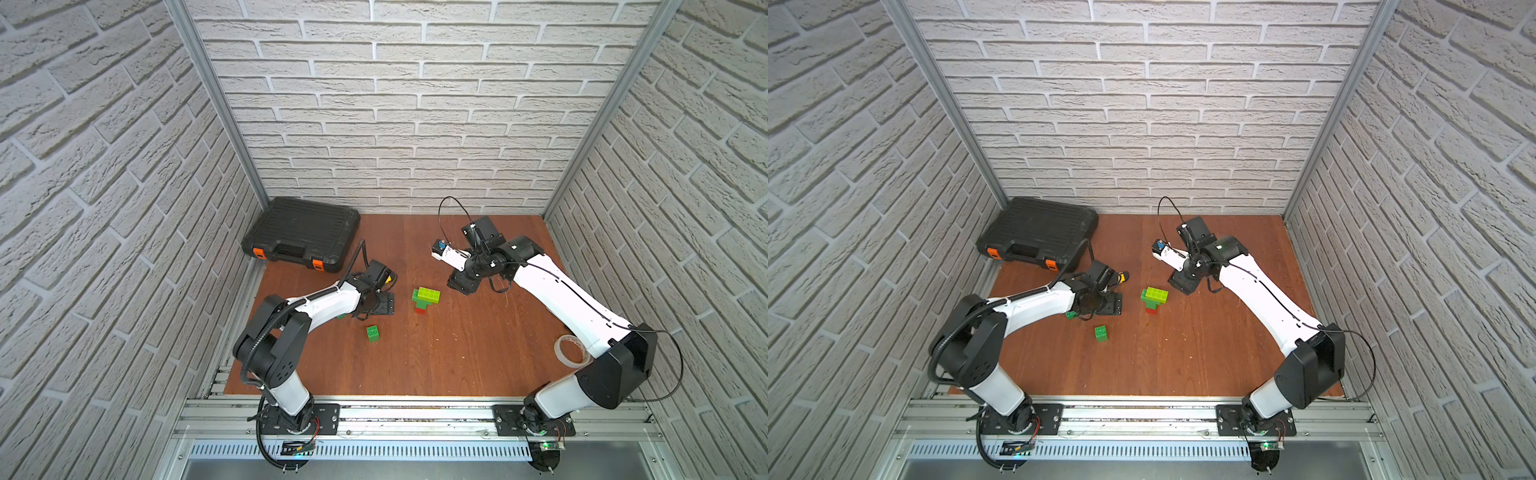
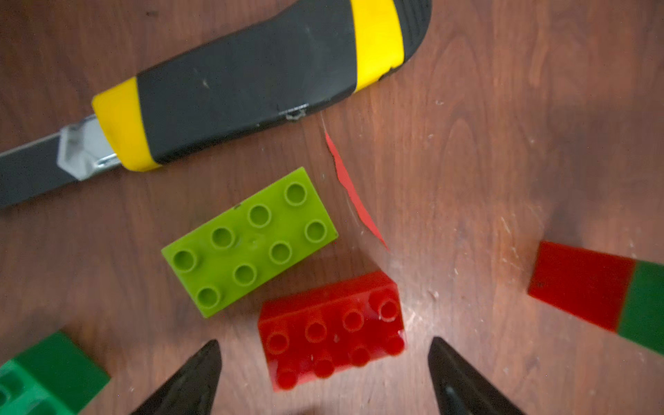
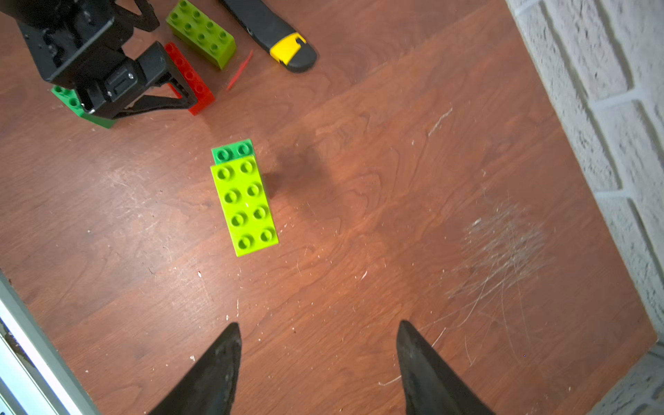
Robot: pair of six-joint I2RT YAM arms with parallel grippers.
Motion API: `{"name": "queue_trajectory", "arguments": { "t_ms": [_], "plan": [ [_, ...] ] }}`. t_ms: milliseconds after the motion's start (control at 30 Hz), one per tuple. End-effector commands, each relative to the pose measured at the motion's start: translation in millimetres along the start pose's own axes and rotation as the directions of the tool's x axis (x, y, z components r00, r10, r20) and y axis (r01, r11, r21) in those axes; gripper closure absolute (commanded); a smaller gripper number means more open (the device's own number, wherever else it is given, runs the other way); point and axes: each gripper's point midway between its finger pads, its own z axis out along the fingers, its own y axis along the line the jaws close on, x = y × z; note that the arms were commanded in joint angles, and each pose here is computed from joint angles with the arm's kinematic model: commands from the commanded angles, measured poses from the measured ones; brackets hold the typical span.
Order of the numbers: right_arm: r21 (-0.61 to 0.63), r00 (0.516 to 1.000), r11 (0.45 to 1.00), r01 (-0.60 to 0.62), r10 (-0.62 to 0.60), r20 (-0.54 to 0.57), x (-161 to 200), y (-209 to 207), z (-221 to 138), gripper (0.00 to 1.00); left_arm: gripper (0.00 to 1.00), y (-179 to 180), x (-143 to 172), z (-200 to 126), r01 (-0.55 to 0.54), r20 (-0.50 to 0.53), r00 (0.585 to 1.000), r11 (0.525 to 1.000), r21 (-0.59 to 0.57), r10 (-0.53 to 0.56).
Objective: Assemble a spoon with lego
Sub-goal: Pick up the lego brick from the center of the board.
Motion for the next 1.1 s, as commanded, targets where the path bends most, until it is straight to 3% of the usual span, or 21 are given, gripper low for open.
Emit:
{"name": "queue_trajectory", "arguments": {
  "t_ms": [0,267,567,800,1067],
  "plan": [
    [0.023,0.998,1.0,-0.018,0.017,0.068,-7,-6,-12,0.32,0.11,6,0,5,0.029,-0.019,0.999,0.997,-0.066,-0.03],
    [0.028,0.996,0.999,-0.029,0.027,0.086,-5,-15,-17,0.31,0.2,13,3,16,-0.026,-0.068,0.998,0.983,-0.181,0.014],
    [0.029,0.995,0.999,-0.045,0.042,0.093,1,-16,-19,0.32,0.45,0,1,6,-0.027,-0.044,0.999,0.993,-0.115,0.022],
    [0.037,0.985,0.993,-0.114,0.108,0.131,15,-15,-17,0.33,0.46,-17,5,-30,-0.1,0.029,0.994,0.991,-0.087,0.103],
    [0.077,0.977,0.984,-0.16,0.146,0.155,27,-25,-19,0.33,0.43,-57,47,-42,-0.165,0.049,0.985,0.986,-0.027,0.166]
  ]
}}
